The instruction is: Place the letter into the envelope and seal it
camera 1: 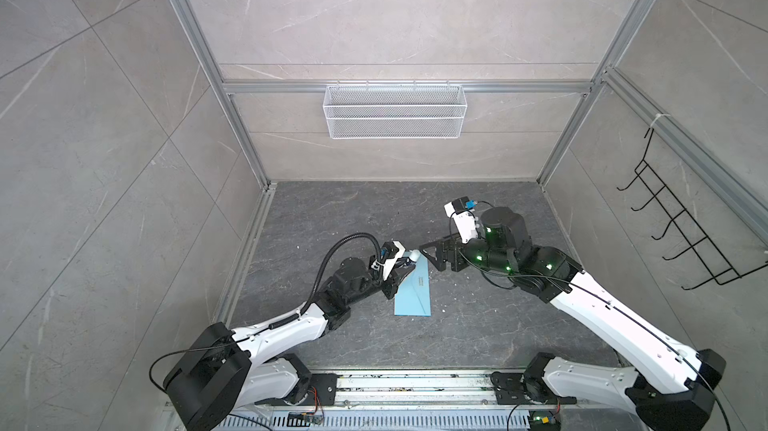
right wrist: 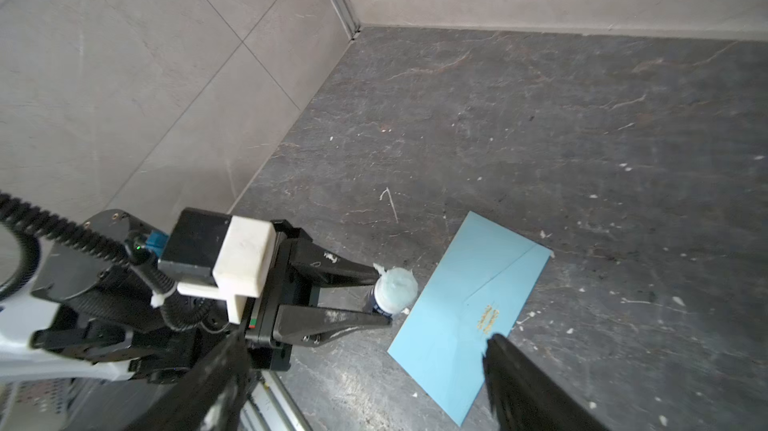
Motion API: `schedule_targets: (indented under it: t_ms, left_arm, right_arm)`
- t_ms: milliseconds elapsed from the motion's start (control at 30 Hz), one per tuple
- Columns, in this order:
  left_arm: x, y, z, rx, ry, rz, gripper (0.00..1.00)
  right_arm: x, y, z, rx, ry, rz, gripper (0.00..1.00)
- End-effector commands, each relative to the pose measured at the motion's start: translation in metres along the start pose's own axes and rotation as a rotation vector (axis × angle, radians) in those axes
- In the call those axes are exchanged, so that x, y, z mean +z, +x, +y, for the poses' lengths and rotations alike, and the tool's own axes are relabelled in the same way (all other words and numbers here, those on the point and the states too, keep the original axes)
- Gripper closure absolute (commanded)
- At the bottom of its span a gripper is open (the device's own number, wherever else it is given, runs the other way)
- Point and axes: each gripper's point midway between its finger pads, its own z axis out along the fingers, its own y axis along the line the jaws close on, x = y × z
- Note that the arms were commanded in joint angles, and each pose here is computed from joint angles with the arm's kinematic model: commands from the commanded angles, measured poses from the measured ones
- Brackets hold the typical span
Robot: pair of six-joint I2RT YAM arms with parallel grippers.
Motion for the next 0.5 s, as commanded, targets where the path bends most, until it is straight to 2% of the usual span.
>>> schedule_targets:
  t_ms: [0,167,467]
  left_arm:
    - [-0.005,-0.034,0.003,0.075,-0.028,-0.074,1.00]
    - [-0.007,-0.039,0.001,0.073,-0.021,-0.091,1.00]
    - [-0.008,-0.042,-0.003,0.052,-0.001,-0.124,1.00]
  right_arm:
    - [0.003,0.015,-0.030,-0.104,0.254,0.089,0.10]
    - [0.015,0.007,-0.021,-0.186,0.350,0.098,0.10]
    - [0.037,0.004,-0.012,-0.255,0.428,0.115,0.10]
